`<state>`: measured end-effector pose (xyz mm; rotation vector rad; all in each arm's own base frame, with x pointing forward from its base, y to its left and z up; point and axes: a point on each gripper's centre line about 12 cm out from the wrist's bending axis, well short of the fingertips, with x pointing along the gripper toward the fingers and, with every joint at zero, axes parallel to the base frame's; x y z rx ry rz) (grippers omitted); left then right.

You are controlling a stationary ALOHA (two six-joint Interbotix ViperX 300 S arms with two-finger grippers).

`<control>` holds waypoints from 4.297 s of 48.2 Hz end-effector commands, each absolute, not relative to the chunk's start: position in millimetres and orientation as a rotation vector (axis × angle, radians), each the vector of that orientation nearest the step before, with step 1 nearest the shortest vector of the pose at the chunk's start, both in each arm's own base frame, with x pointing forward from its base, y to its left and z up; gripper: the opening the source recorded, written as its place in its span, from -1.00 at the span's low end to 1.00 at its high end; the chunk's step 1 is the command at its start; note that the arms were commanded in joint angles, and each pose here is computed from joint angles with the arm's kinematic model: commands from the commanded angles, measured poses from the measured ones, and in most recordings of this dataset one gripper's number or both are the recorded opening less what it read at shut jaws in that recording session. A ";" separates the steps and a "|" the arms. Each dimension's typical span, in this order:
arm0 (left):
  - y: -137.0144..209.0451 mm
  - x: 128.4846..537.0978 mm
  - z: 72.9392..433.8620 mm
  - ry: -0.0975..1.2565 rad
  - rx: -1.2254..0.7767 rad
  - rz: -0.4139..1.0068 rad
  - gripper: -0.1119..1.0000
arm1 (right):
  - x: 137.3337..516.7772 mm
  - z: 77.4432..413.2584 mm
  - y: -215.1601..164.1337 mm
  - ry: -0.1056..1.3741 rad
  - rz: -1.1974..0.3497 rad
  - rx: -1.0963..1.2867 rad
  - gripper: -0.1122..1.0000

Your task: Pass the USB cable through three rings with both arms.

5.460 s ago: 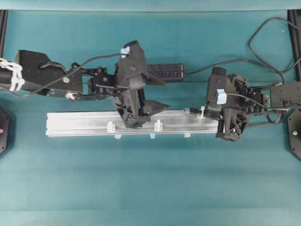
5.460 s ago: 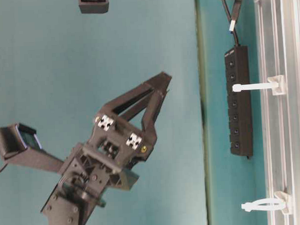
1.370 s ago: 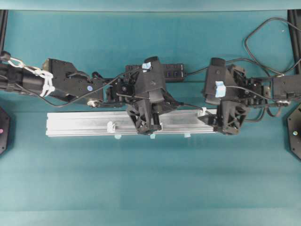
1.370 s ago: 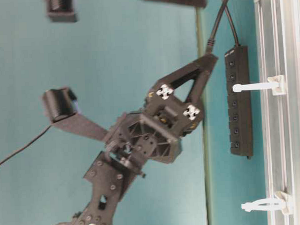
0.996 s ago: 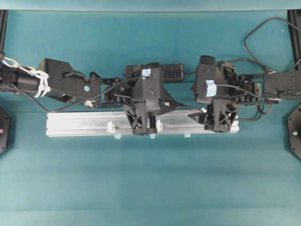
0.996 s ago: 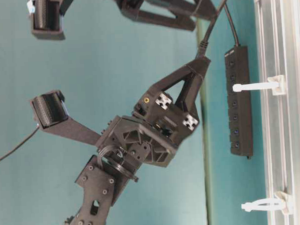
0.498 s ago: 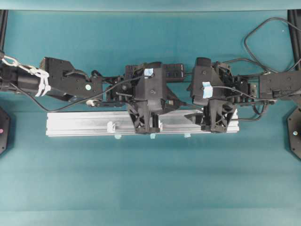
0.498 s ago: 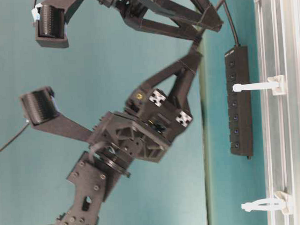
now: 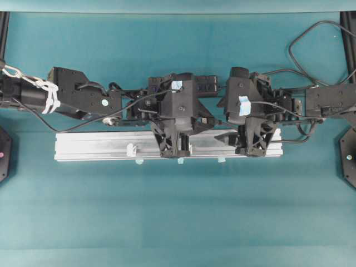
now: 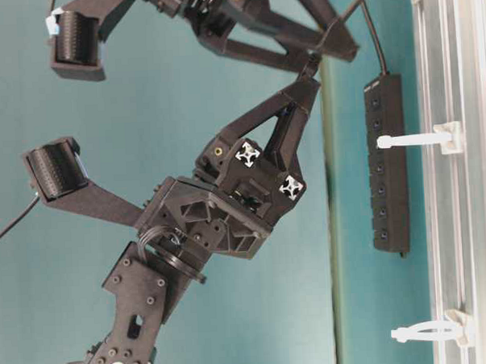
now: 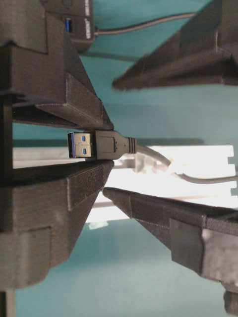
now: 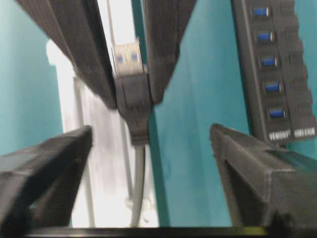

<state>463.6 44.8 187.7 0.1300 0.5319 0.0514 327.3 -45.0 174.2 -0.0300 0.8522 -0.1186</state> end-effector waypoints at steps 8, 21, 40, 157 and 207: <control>43.6 466.2 202.3 0.497 0.139 0.050 -0.38 | 332.0 181.6 -43.5 0.827 -0.110 -0.044 -0.69; 43.6 466.1 198.4 0.517 0.136 0.049 -0.38 | 332.3 182.0 -43.6 0.827 -0.109 -0.046 -0.92; 45.4 461.6 193.9 0.530 0.122 0.055 -0.38 | 330.9 179.1 -43.5 0.863 -0.110 -0.047 -0.92; 33.9 353.4 207.3 0.629 0.008 0.081 0.70 | 387.0 137.6 -7.2 0.968 -0.014 -0.064 -0.92; 12.9 396.5 174.0 0.672 0.026 0.019 0.53 | 390.2 139.9 -3.5 0.934 -0.033 0.007 -0.92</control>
